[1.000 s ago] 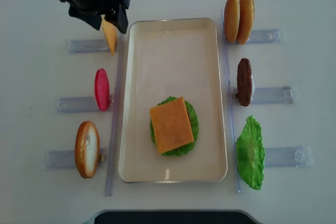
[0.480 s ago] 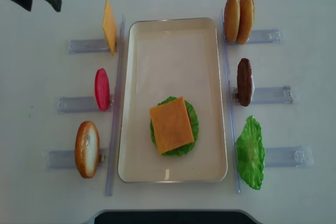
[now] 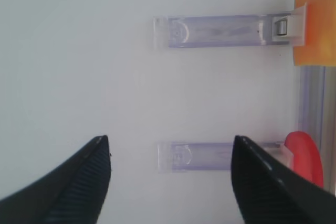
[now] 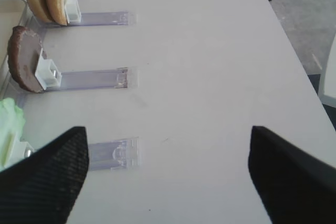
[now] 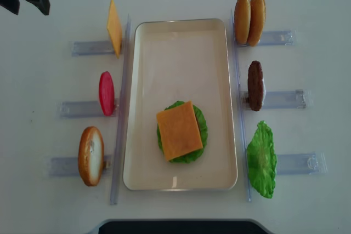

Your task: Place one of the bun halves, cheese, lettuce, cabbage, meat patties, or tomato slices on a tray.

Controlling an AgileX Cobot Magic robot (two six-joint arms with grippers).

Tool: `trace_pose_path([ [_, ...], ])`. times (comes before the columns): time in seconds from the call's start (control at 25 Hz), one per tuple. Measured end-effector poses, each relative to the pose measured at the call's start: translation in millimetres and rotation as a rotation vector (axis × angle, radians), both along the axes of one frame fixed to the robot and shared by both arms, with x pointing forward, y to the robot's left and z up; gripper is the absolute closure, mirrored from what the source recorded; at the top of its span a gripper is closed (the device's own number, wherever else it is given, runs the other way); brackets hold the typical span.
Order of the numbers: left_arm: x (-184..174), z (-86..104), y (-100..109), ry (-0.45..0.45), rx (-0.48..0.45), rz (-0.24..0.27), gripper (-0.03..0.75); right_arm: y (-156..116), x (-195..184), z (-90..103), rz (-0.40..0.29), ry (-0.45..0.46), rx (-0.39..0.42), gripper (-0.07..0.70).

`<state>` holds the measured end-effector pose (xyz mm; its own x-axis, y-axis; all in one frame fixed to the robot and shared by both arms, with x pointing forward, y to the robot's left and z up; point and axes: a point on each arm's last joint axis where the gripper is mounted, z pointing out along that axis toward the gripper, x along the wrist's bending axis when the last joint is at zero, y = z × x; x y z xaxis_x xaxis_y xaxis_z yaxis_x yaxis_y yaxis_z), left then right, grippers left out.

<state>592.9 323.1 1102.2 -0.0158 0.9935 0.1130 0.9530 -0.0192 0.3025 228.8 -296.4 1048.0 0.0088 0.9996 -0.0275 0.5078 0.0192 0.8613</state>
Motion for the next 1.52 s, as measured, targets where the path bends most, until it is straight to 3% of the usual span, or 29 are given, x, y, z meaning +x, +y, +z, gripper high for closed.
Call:
trace_pose_path([
  [0.12, -2.8, 4.7, -1.0, -0.012, -0.005, -0.017, 0.171, 0.0, 0.0, 0.0, 0.0, 0.0, 0.0, 0.045],
  [0.24, -13.6, 21.8, -2.1, -0.059, -0.004, -0.035, 0.171, 0.0, 0.0, 0.0, 0.0, 0.0, 0.0, 0.045],
  [0.72, -111.6, 123.6, -16.8, -0.397, -0.084, -0.117, 0.171, 0.0, 0.0, 0.0, 0.0, 0.0, 0.0, 0.045],
  [0.88, -153.3, 142.9, -18.5, -0.491, -0.074, -0.13, 0.171, 0.0, 0.0, 0.0, 0.0, 0.0, 0.0, 0.045],
  [1.04, -196.0, 135.3, -20.0, -0.511, -0.062, -0.146, 0.171, 0.0, 0.0, 0.0, 0.0, 0.0, 0.0, 0.045],
  [1.52, -295.1, 58.2, -24.9, -0.497, -0.074, -0.158, 0.171, 0.0, 0.0, 0.0, 0.0, 0.0, 0.0, 0.045],
])
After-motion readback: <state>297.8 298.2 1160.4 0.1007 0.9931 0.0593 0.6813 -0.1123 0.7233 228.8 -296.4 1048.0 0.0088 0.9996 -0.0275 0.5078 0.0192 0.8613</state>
